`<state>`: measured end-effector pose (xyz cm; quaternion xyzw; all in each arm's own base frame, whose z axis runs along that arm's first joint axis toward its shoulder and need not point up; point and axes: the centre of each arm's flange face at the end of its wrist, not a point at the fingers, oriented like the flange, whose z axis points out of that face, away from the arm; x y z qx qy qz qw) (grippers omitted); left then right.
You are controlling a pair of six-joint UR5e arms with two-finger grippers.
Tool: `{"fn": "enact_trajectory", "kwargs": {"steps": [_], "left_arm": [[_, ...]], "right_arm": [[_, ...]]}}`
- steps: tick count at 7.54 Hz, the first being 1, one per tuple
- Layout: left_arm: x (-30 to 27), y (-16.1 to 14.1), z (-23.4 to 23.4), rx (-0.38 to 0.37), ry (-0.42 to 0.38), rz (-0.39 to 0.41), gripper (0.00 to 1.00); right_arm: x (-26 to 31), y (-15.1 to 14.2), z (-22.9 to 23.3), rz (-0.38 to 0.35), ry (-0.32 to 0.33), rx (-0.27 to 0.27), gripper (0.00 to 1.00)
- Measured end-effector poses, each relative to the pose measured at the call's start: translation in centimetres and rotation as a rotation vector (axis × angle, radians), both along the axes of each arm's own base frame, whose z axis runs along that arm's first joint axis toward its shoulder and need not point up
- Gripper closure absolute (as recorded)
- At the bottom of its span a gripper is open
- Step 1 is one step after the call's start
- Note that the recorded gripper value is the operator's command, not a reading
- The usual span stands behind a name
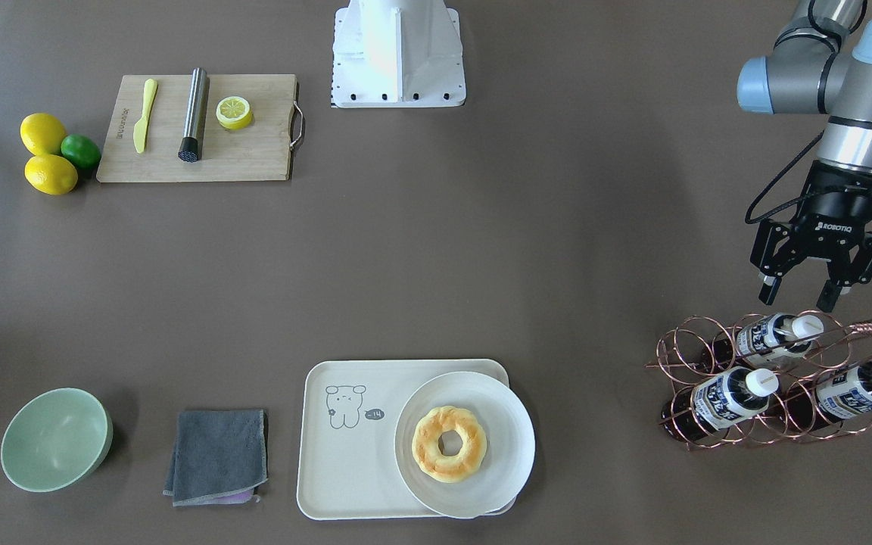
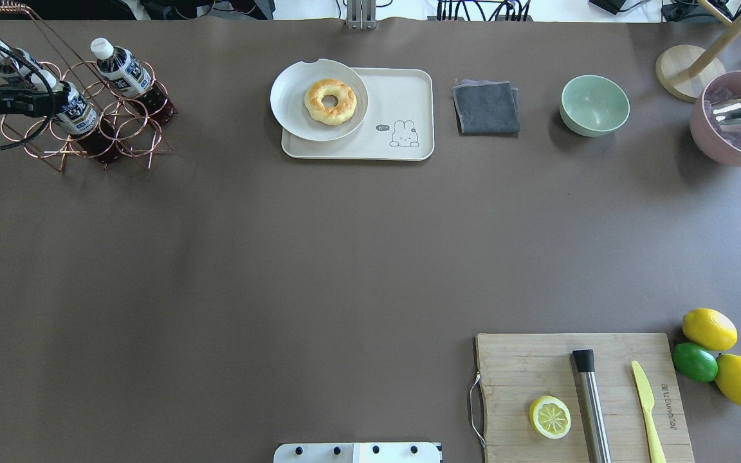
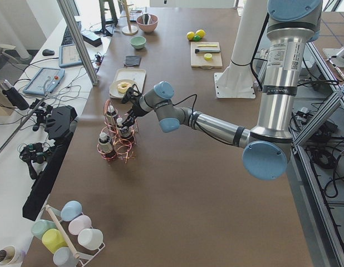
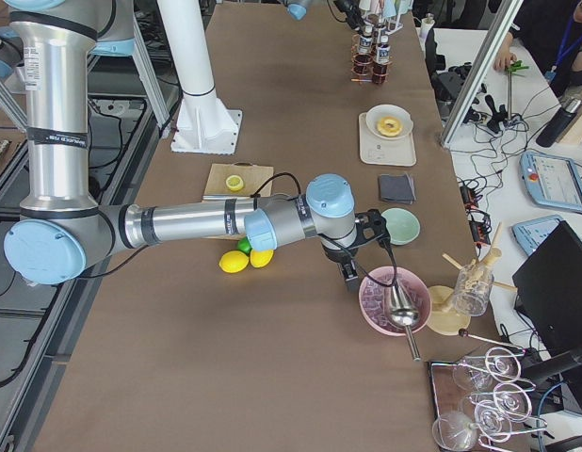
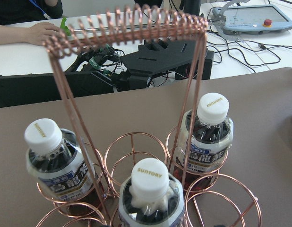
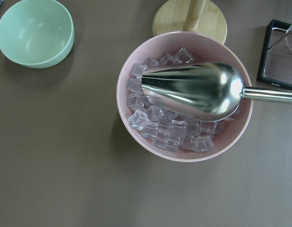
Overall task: Place tea on tray
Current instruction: 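Lower the left gripper around a tea bottle in the copper rack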
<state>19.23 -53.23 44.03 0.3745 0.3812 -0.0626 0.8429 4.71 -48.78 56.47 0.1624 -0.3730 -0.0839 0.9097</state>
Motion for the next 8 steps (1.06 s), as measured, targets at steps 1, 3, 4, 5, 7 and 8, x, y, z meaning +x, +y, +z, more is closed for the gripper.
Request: {"fn": "enact_trajectory", "kwargs": {"steps": [1, 3, 4, 5, 7, 8], "left_arm": [[0.4, -0.8, -0.2, 0.004, 0.0, -0.001, 0.23], [0.1, -1.6, -0.2, 0.021, -0.022, 0.0, 0.24], [-0.4, -1.9, 0.1, 0.025, -0.035, -0.002, 0.25], [-0.7, -2.1, 0.3, 0.026, -0.042, -0.005, 0.28], [-0.7, -2.3, 0.6, 0.021, -0.043, -0.008, 0.3], [-0.7, -2.3, 0.6, 0.018, -0.041, -0.01, 0.32]], "right_arm": [[0.0, 0.0, 0.0, 0.0, 0.001, 0.0, 0.0], [0.0, 0.0, 0.0, 0.001, 0.001, 0.0, 0.0], [0.0, 0.0, 0.0, 0.001, 0.001, 0.001, 0.0], [0.0, 0.0, 0.0, 0.001, 0.001, 0.001, 0.0], [0.0, 0.0, 0.0, 0.0, 0.002, 0.002, 0.0], [0.0, 0.0, 0.0, 0.0, 0.002, 0.002, 0.0]]}}
